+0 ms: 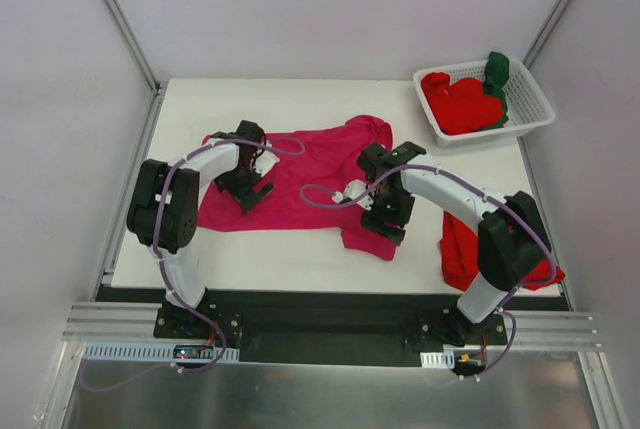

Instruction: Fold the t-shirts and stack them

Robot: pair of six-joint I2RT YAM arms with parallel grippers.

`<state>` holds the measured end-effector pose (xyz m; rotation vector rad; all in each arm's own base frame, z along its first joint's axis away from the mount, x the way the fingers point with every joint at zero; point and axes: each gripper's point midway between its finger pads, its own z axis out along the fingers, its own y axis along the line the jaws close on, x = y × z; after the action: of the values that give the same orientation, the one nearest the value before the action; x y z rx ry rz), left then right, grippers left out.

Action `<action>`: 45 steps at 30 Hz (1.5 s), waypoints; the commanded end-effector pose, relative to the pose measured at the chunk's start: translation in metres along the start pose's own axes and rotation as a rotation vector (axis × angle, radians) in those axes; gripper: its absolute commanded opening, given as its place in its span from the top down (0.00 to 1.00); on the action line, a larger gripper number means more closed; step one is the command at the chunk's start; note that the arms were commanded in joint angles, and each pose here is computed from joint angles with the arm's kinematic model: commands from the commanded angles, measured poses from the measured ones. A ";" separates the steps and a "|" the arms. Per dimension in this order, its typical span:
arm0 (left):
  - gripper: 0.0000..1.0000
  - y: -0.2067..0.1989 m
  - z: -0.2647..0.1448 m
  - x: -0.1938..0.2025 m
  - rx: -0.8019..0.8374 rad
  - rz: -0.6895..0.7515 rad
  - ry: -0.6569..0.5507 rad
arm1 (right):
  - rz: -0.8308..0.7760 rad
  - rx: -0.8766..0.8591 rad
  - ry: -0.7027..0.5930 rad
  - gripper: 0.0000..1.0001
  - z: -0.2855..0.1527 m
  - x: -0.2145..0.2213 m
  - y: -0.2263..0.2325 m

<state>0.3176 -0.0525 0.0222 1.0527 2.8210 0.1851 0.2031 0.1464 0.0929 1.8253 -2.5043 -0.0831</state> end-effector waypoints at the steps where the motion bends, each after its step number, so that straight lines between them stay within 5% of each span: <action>1: 0.01 0.008 0.001 -0.013 -0.016 -0.021 -0.034 | -0.011 0.009 0.021 0.16 -0.010 0.004 -0.007; 9: 0.01 0.039 -0.028 -0.023 -0.126 -0.071 -0.100 | 0.109 0.289 -0.185 0.09 -0.046 -0.036 -0.084; 19: 0.01 0.096 -0.066 -0.023 -0.410 -0.032 -0.044 | 0.124 0.351 -0.273 0.08 -0.046 -0.078 -0.129; 27: 0.01 0.112 -0.093 -0.071 -0.420 -0.083 -0.198 | 0.137 0.464 -0.302 0.08 -0.057 -0.102 -0.177; 33: 0.01 0.102 -0.057 -0.107 -0.304 -0.081 -0.264 | 0.149 0.608 -0.358 0.08 -0.061 -0.118 -0.219; 38: 0.01 0.096 -0.003 -0.118 -0.211 -0.034 -0.206 | 0.205 0.709 -0.333 0.08 -0.057 -0.117 -0.270; 45: 0.01 0.121 0.010 -0.140 -0.258 -0.002 -0.261 | 0.158 0.823 -0.365 0.08 -0.048 -0.130 -0.314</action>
<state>0.4826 -0.0570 0.0460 0.9141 2.5360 0.3772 0.5111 0.1658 0.0983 1.8487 -3.1987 0.6597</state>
